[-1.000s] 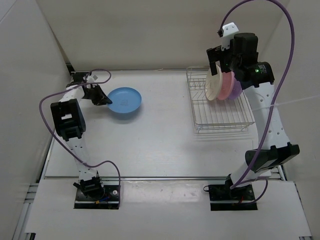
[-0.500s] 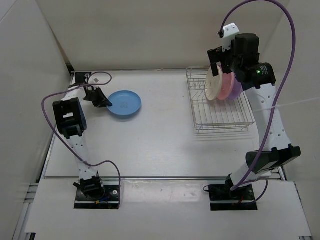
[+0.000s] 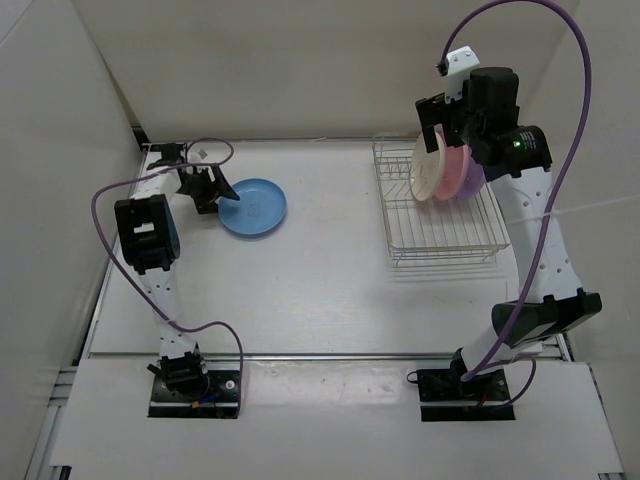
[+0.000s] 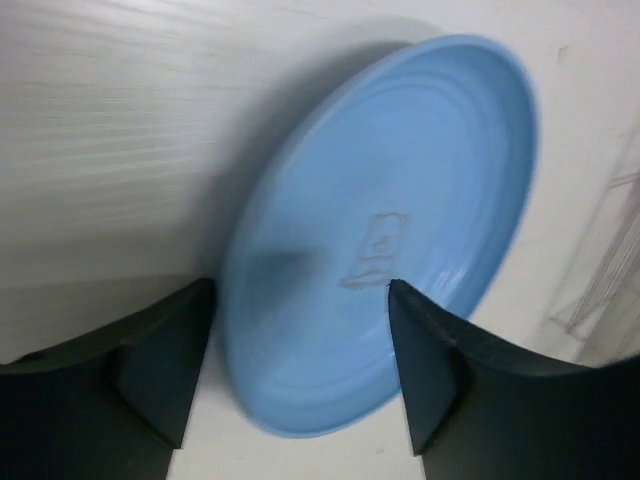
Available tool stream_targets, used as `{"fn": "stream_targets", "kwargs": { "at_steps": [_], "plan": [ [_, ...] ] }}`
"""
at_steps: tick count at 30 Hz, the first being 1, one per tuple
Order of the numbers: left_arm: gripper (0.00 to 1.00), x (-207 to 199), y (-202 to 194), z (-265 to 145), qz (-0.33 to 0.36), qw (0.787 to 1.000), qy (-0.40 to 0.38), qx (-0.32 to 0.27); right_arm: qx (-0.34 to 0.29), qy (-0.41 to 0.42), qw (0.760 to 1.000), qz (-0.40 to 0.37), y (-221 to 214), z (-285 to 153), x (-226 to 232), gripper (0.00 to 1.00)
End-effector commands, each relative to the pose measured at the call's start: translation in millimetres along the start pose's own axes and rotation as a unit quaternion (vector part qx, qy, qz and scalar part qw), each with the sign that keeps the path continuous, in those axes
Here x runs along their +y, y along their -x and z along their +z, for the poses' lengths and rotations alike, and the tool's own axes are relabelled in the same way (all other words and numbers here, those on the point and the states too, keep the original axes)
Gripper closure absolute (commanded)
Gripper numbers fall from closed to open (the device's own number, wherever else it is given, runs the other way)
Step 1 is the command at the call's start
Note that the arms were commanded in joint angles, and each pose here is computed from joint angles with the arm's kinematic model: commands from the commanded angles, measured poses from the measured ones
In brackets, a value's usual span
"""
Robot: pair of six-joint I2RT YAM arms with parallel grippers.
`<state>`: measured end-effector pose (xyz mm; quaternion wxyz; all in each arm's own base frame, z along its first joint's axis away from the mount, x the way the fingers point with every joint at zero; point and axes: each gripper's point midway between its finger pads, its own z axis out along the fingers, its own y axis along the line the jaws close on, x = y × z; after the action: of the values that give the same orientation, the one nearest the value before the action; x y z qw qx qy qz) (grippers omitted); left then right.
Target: Unload the plates from the dish rack
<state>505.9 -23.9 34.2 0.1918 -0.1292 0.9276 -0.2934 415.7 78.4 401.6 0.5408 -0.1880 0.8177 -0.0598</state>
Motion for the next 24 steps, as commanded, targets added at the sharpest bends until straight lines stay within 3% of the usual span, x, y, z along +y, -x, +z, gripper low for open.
{"fn": "stream_targets", "kwargs": {
  "at_steps": [1, 2, 5, 10, 14, 18, 24],
  "plan": [
    [0.16, -2, -7, 1, 0.013, 0.999, 0.031, 0.012, -0.018, -0.006, 1.000, -0.005, 8, -11, -4, 0.00],
    [0.00, -2, -9, 3, 0.022, 0.999, 0.037, 0.013, -0.018, -0.006, 1.000, -0.005, 8, -11, -4, 0.00],
    [0.00, 2, -12, -8, 0.026, 0.997, 0.065, 0.019, -0.002, -0.002, 1.000, -0.012, -1, -5, -1, 0.00],
    [0.00, 14, -2, -38, 0.065, 0.991, 0.117, -0.002, 0.099, -0.043, 0.994, -0.033, -49, 34, -3, 0.00],
    [0.00, 31, -7, -55, 0.088, 0.980, 0.177, 0.012, 0.110, -0.053, 0.991, -0.053, -58, 58, -10, 0.00],
    [0.00, 27, 0, -81, 0.132, 0.971, 0.201, -0.011, 0.128, -0.046, 0.989, -0.065, -66, 86, -13, 0.00],
    [0.00, -8, 16, -149, 0.196, 0.952, 0.222, -0.073, 0.144, -0.058, 0.986, -0.067, -76, 117, -15, 0.01]
  ]
}}
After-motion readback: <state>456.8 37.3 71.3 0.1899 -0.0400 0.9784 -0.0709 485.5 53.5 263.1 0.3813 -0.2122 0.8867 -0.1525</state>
